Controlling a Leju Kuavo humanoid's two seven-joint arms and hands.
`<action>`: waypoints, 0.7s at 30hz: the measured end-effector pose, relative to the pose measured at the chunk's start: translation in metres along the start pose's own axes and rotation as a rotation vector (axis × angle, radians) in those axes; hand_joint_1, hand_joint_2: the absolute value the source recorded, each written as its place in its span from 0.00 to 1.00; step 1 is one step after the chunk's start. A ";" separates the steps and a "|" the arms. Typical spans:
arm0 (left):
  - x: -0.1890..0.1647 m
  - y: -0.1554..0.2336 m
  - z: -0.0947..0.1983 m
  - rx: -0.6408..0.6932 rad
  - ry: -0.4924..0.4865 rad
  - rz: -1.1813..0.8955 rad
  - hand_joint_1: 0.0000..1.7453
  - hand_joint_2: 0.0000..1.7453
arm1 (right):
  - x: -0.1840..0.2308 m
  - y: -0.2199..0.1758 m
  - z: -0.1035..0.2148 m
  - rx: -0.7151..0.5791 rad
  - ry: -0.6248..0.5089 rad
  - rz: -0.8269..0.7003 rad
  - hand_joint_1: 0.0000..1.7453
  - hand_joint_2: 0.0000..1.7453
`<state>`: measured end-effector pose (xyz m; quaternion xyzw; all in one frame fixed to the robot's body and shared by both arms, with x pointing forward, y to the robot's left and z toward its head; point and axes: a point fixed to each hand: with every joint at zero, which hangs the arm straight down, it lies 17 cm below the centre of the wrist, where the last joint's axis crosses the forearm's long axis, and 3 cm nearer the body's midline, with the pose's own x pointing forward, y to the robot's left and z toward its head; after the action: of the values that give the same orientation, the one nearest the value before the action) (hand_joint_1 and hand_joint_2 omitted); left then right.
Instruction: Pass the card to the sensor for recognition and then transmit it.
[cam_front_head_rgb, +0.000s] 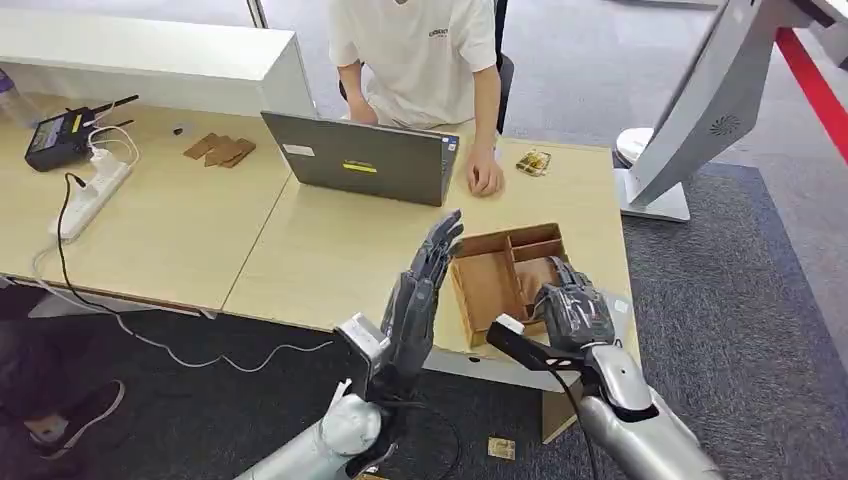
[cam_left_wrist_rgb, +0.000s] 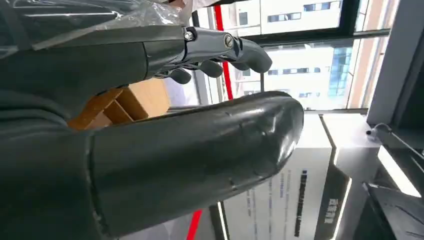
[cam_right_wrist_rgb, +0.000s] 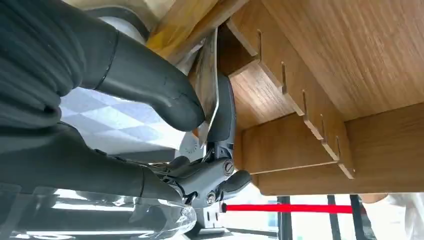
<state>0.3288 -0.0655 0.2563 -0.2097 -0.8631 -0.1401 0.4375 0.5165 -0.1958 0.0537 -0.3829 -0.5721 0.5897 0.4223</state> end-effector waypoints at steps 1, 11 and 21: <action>0.000 -0.001 0.001 -0.002 0.001 0.000 0.00 0.00 | -0.001 0.000 0.001 -0.001 0.002 0.000 1.00 1.00; -0.002 -0.002 0.001 -0.007 0.009 -0.005 0.00 0.00 | 0.005 -0.003 0.005 -0.029 -0.014 0.011 1.00 1.00; -0.001 -0.002 0.001 -0.006 0.006 -0.005 0.00 0.00 | 0.018 -0.092 -0.007 -0.301 -0.012 -0.007 1.00 1.00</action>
<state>0.3272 -0.0672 0.2546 -0.2088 -0.8619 -0.1444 0.4390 0.5225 -0.1769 0.1456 -0.4365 -0.6577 0.4982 0.3589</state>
